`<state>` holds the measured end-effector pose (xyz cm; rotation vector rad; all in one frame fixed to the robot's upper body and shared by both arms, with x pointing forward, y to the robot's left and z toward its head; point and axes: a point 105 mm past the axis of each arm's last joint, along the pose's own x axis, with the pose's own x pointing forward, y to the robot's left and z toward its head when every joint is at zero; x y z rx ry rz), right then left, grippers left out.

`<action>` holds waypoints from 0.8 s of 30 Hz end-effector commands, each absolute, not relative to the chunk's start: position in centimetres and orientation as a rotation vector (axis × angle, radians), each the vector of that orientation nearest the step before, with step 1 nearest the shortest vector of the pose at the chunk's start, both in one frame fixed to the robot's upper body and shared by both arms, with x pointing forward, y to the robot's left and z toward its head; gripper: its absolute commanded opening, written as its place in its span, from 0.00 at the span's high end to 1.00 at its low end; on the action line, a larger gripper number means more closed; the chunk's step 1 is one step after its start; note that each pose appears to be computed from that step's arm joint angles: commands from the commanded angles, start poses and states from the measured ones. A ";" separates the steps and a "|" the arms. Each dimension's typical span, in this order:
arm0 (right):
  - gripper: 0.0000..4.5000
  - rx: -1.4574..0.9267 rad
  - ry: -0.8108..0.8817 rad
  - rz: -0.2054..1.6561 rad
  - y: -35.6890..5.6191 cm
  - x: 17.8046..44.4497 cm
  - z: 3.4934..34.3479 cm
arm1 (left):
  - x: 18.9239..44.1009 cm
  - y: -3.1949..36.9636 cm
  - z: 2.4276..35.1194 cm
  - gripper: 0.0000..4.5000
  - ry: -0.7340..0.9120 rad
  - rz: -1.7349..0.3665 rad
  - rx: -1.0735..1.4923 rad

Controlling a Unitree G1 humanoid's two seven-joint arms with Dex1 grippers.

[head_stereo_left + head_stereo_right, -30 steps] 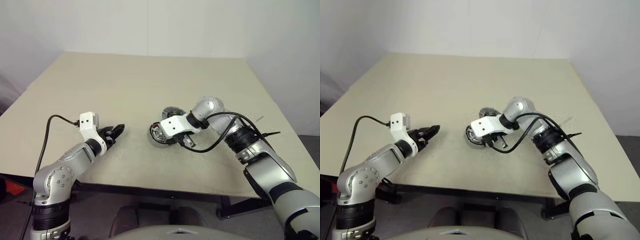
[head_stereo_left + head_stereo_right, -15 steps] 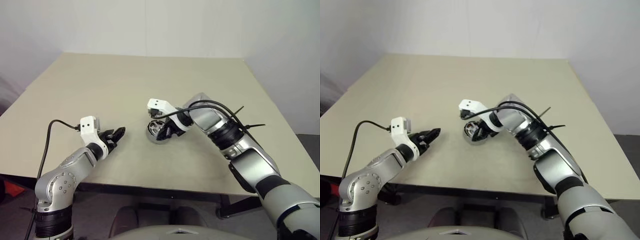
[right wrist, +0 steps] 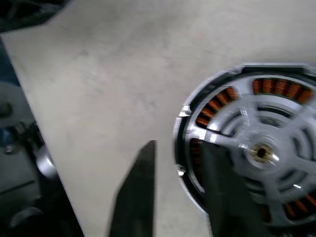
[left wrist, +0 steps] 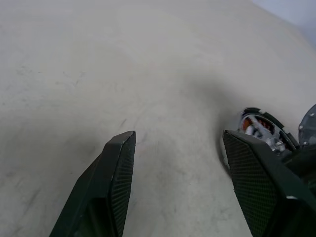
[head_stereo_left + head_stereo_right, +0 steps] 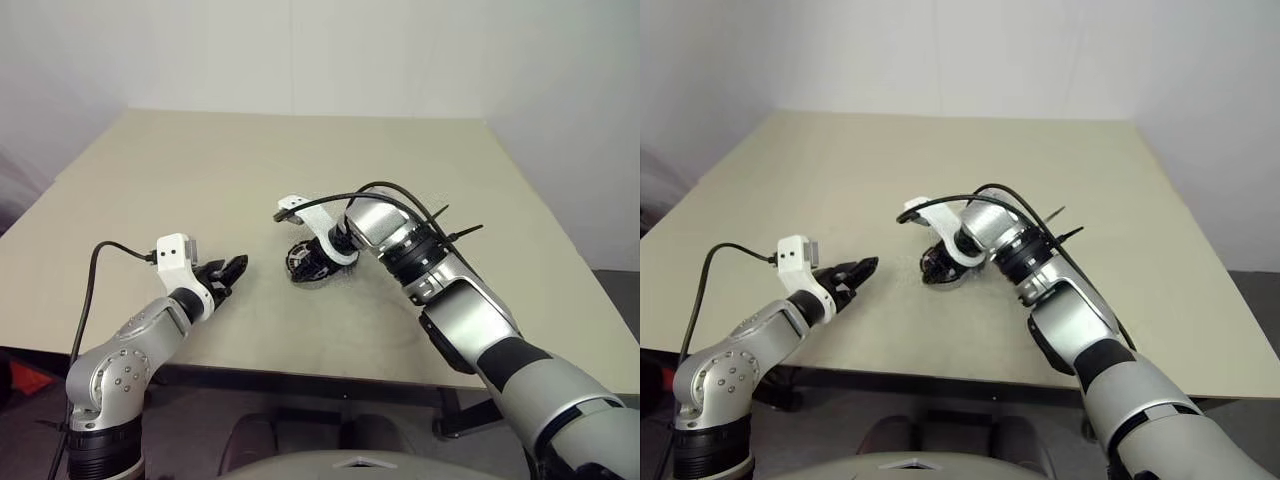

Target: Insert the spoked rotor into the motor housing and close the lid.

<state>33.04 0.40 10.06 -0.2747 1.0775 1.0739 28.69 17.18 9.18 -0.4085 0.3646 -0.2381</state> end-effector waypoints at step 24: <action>0.86 -0.293 0.412 0.901 -8.4 40.2 23.3 | 30.0 16.7 10.5 0.33 0.335 -0.321 -0.369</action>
